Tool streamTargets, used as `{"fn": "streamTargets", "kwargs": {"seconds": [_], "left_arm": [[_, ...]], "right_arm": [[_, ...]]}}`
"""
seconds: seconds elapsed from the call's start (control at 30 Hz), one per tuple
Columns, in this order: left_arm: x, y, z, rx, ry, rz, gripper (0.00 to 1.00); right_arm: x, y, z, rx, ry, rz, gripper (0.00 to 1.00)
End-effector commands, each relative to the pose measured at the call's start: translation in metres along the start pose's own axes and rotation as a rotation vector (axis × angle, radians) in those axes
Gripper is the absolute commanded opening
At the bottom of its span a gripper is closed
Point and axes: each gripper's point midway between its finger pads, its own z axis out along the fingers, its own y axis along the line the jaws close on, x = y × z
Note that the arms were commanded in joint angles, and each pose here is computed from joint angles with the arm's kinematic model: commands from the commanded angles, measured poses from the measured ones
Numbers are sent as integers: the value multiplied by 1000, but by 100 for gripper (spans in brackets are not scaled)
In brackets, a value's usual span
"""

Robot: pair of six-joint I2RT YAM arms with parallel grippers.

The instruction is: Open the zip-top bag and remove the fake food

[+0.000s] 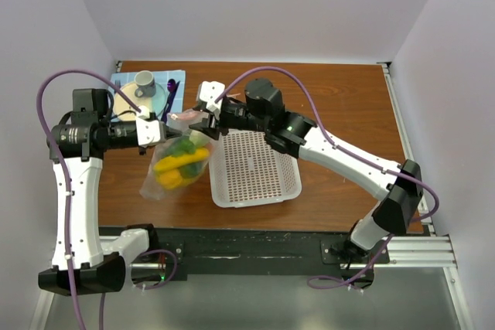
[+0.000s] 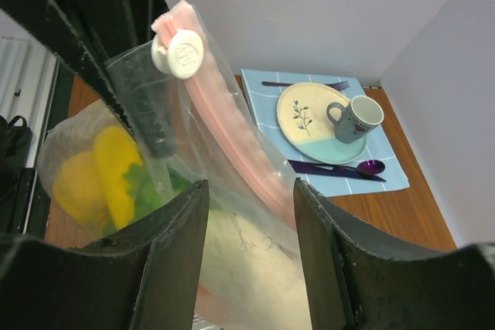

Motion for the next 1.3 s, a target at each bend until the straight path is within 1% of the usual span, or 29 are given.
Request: {"fn": "streamTargets", "kwargs": {"seconds": [0.0,0.07,0.3,0.37,0.53,0.77,0.87,0.9,0.97,1.0,1.07,1.1,1.17,1.27], "left_arm": [[-16,-8,1,13,-56,12,0],[-12,-11,3,19,-43,4,0],[2,-18,5,27,-9,-7,0],[1,-17,5,29,-9,-5,0],[0,-15,5,25,-7,4,0],[-1,-11,3,19,3,18,0],[-1,-11,3,17,9,22,0],[-1,-11,3,18,6,21,0],[-3,-12,3,19,-1,24,0],[-5,-12,3,18,-4,28,0],[-6,-11,3,19,-6,30,0],[-8,-12,2,18,-9,33,0],[-8,-13,2,17,-5,35,0],[-7,-13,2,16,6,35,0]], "right_arm": [[-49,-17,-1,33,-128,-41,48],[-55,-13,-2,11,-138,-41,46],[-72,-9,-14,-19,-166,-85,46],[-65,-1,-13,-69,-135,-82,46],[-55,22,-12,-193,-115,-66,45],[-52,34,-12,-266,-101,-62,44],[-53,32,-13,-256,-101,-61,43],[-49,30,-10,-247,-94,-55,39],[-51,26,-6,-232,-103,-49,34],[-51,24,-4,-223,-101,-48,28],[-50,20,3,-210,-102,-41,22],[-49,18,5,-207,-101,-41,17],[-49,15,9,-200,-100,-41,13],[-51,7,9,-186,-104,-45,5]]}}
